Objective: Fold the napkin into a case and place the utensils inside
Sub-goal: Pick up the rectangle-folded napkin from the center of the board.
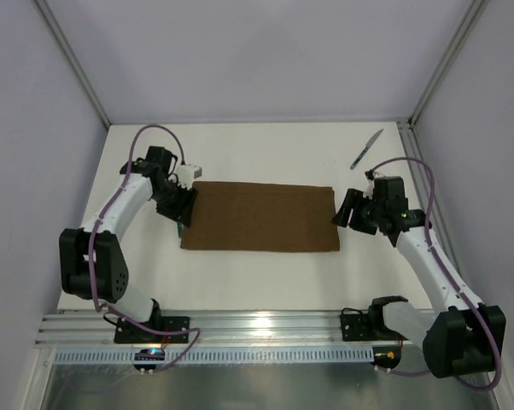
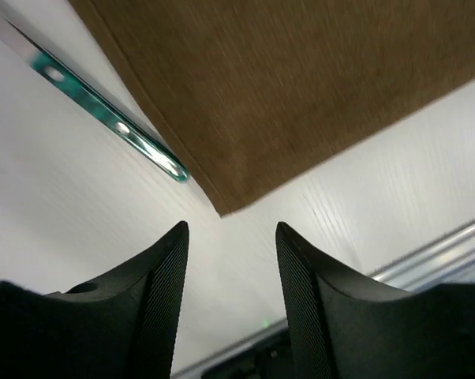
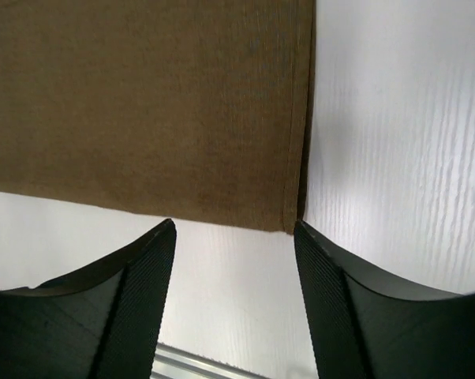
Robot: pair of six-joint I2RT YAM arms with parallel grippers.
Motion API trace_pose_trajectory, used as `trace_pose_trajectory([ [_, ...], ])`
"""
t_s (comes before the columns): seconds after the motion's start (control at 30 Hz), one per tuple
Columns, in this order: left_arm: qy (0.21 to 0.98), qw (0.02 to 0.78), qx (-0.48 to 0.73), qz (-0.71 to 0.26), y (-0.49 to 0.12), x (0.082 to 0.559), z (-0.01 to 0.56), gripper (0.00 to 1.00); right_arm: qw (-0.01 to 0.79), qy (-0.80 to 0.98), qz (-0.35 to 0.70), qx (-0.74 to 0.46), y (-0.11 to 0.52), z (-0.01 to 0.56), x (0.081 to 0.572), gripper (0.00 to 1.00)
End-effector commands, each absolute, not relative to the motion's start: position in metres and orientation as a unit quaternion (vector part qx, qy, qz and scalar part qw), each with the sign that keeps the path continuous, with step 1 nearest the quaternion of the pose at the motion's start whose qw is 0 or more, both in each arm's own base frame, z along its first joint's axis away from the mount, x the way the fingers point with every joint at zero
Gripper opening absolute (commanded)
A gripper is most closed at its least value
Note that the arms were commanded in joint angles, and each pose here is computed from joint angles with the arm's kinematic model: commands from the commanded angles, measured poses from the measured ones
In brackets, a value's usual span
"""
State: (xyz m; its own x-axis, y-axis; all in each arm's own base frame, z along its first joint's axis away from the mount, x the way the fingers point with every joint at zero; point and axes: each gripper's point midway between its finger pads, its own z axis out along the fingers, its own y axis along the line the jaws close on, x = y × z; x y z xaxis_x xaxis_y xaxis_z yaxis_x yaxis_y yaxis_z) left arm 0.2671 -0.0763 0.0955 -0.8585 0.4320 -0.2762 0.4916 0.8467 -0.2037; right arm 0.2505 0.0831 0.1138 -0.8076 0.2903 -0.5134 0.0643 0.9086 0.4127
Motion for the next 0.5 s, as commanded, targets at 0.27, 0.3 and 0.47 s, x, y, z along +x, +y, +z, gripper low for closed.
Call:
trace_pose_trajectory([
  [0.27,0.948,0.226,0.189,-0.116,-0.086,0.414,0.095,0.36,0.325,0.926,0.188,0.04,0.069,0.112,0.386,0.32],
  [0.3,0.948,0.226,0.189,-0.119,-0.087,0.418,0.091,0.36,0.33,0.925,0.184,0.037,0.068,0.114,0.397,0.32],
  [0.47,0.955,0.201,0.19,-0.11,-0.084,0.434,0.061,0.38,0.282,0.94,0.19,0.029,0.072,0.079,0.412,0.32],
])
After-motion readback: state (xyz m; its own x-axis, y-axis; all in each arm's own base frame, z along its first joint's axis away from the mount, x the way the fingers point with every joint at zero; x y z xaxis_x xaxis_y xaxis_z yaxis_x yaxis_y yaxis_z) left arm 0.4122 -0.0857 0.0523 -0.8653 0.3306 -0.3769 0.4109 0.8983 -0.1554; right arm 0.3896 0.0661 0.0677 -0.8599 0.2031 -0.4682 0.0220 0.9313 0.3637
